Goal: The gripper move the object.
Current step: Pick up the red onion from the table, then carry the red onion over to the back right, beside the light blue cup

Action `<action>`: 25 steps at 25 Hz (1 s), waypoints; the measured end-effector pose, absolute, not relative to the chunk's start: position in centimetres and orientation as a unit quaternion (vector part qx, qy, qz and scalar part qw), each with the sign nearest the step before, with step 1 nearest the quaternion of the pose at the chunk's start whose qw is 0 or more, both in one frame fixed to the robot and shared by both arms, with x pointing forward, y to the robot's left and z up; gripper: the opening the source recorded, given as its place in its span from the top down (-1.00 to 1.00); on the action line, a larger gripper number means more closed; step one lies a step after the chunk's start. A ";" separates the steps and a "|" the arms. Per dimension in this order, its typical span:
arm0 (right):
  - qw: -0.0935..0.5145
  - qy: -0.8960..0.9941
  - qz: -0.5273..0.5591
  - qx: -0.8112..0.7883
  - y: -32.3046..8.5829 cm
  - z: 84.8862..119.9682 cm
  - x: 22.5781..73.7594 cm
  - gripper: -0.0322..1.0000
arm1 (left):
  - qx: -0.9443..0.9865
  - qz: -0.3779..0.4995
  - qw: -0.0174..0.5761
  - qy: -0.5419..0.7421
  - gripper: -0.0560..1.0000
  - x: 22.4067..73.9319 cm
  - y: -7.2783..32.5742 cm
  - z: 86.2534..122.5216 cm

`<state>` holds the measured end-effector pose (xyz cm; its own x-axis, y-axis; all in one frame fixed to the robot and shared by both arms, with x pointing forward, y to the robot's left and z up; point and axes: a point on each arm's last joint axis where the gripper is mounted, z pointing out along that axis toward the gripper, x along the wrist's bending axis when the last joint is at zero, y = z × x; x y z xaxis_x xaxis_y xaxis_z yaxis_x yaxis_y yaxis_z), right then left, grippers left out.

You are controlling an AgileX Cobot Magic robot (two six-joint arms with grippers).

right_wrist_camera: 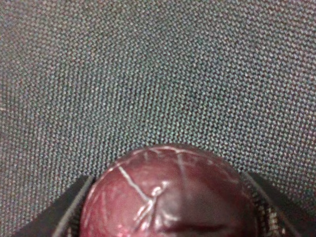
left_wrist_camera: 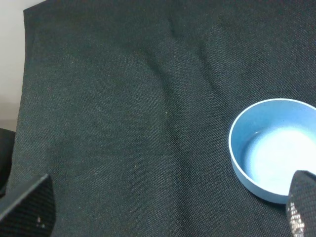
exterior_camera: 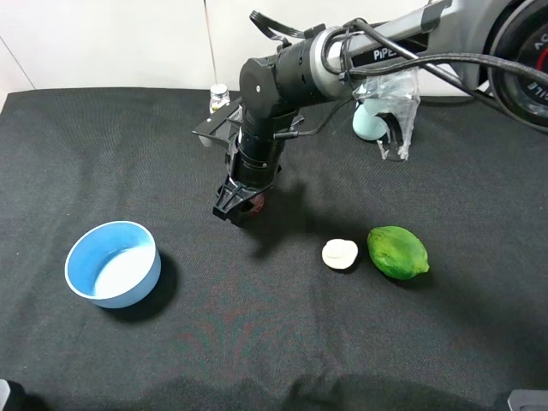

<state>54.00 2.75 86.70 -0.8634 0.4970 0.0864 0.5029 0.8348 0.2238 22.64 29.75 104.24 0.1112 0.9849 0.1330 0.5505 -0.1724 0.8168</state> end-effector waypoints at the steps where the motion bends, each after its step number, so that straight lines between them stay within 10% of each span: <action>1: 0.012 -0.958 -0.120 -0.261 2.7 86.7 54.0 0.08 | 0.679 0.354 0.307 0.565 -0.98 22.6 29.7 104.2; 25: 0.009 -0.959 -0.138 -0.246 1.9 94.0 53.0 0.08 | 0.679 0.354 0.307 0.565 -0.98 22.6 29.7 104.2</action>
<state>52.99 1.89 94.01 -0.8785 0.4701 0.0849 0.4750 0.8408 0.2595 22.64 29.75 104.24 0.1112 0.9849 0.1330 0.5505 -0.1724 0.8168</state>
